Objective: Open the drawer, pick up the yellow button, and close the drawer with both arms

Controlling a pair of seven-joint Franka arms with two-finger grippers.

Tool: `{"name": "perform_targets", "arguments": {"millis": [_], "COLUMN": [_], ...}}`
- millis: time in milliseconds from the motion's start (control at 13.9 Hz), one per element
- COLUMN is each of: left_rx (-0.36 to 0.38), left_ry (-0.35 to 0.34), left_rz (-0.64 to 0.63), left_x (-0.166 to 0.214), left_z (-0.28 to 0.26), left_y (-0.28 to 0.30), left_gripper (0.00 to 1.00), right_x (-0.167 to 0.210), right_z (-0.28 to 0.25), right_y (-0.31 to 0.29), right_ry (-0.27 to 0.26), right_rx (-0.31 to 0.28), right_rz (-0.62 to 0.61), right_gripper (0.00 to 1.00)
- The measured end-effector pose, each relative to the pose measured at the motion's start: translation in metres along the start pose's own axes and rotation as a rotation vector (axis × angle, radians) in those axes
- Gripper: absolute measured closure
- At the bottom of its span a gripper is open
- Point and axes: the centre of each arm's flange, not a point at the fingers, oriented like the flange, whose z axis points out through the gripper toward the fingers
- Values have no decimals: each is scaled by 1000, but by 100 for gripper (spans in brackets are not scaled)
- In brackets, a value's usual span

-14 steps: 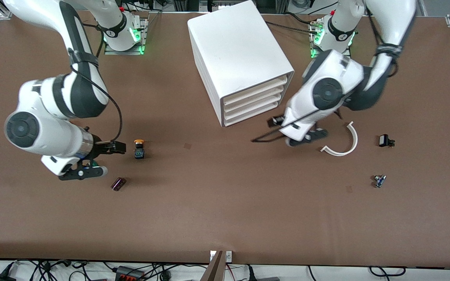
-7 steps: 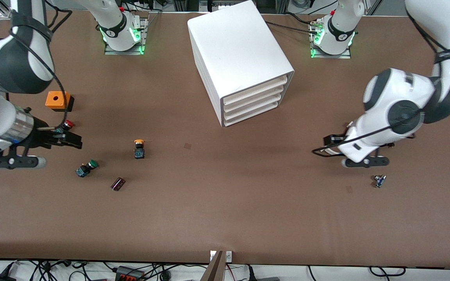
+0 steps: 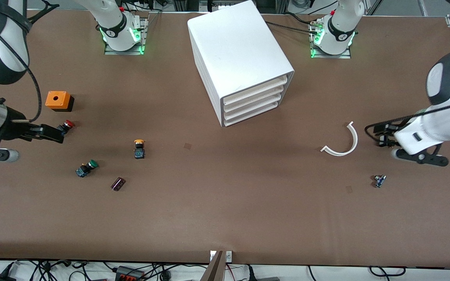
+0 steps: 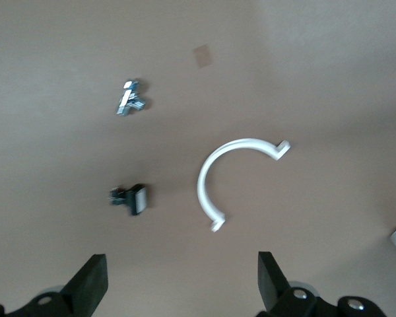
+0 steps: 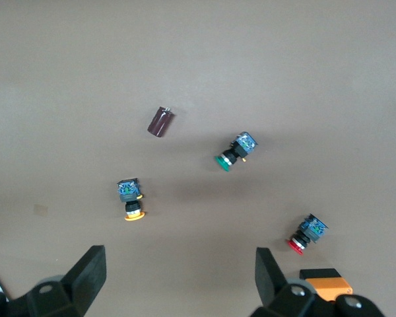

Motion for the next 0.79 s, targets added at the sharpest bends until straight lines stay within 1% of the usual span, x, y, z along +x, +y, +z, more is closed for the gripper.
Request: {"name": "perform_targets", "arguments": {"millis": [72,215,359,502,574,646,789], "left_rx": [-16,-57,-55,-46,-48,-53,-57], "left_ry": [15,66,138,202,210,204,190], "left_rz": [4,-17,-32,-41,-65,-96,-111], "left_x": [-11,-37,-58,-68,-70,-71,-71], "left_z": [-12,-33,-48,-55,-56,-55,-54], "left_y": [-7,-18,-19,-15,-11,-8,0], "left_gripper": [0,0,0,0,0,0,0], "right_x": [-2,-5,-10,-16,-19,-21,-24], "right_z": [-5,-16,-30,-42,-46,-48,-47], "right_y": [7,23,38,54,61,65,65], "right_ry": [3,20,37,49,52,50,34], "right_rx": [2,13,45,71,66,52,7], "right_rz": [10,31,40,44,41,32,12], "right_gripper": [0,0,0,0,0,0,0]}}
